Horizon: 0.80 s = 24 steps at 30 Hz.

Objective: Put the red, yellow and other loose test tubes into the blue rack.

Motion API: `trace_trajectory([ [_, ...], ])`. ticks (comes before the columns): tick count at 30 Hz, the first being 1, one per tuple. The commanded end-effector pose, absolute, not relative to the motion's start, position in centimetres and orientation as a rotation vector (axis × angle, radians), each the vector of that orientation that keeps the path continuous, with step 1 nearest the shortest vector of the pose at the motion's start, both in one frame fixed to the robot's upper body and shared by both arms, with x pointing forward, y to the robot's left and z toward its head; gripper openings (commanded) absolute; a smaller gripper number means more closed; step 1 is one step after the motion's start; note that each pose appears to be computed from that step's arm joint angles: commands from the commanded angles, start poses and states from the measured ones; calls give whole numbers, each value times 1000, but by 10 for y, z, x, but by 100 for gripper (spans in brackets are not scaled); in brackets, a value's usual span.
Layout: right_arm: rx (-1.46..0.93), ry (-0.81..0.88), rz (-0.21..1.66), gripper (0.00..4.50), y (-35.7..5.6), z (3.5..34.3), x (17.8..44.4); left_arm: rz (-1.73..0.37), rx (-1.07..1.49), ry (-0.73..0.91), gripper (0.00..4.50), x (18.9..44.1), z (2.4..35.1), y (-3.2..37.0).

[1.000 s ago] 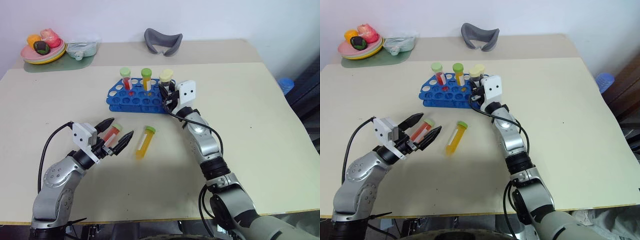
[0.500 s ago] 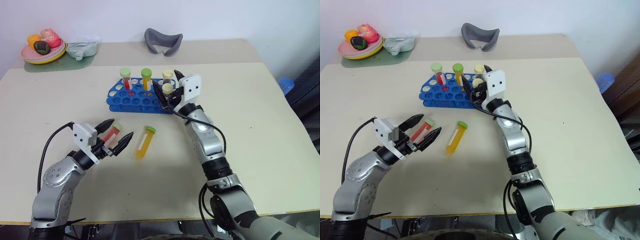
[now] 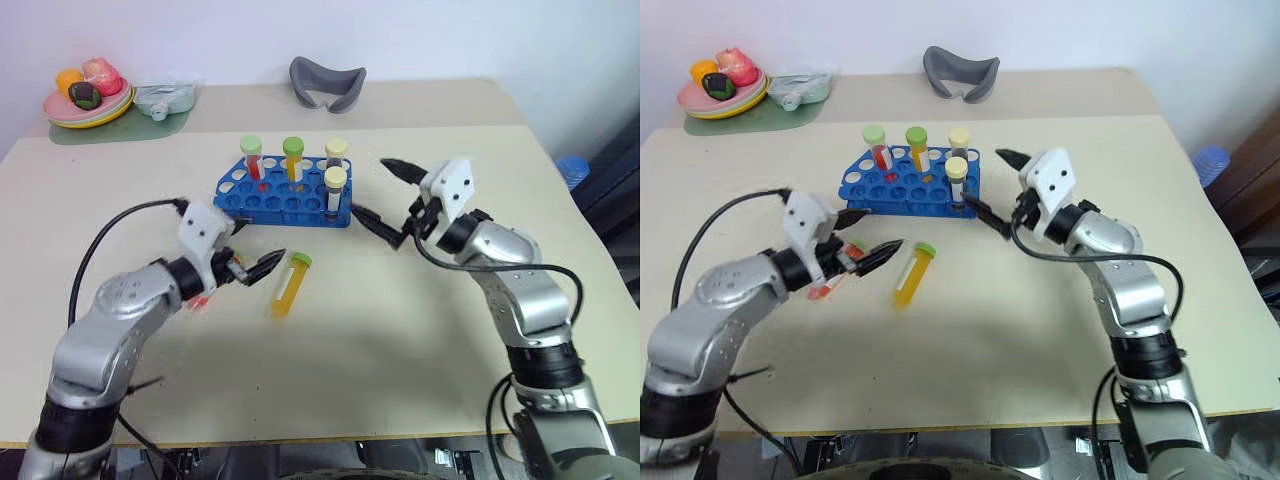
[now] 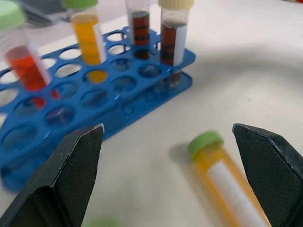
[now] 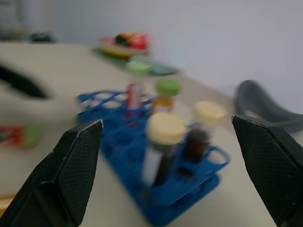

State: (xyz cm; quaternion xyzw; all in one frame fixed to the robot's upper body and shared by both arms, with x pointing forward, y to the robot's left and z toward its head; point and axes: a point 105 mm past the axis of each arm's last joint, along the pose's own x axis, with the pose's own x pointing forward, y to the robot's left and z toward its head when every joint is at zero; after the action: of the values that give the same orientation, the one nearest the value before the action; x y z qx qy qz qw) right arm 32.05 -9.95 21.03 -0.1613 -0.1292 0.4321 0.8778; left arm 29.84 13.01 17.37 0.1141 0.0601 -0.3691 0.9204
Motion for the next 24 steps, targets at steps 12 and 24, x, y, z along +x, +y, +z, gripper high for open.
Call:
trace_trajectory([
  [12,-467,-54,1319,446,-91,183,249,-871,583,746,450,287,161,93],
  [24,-435,40,1348,446,-104,180,235,-737,458,832,450,297,137,93],
])
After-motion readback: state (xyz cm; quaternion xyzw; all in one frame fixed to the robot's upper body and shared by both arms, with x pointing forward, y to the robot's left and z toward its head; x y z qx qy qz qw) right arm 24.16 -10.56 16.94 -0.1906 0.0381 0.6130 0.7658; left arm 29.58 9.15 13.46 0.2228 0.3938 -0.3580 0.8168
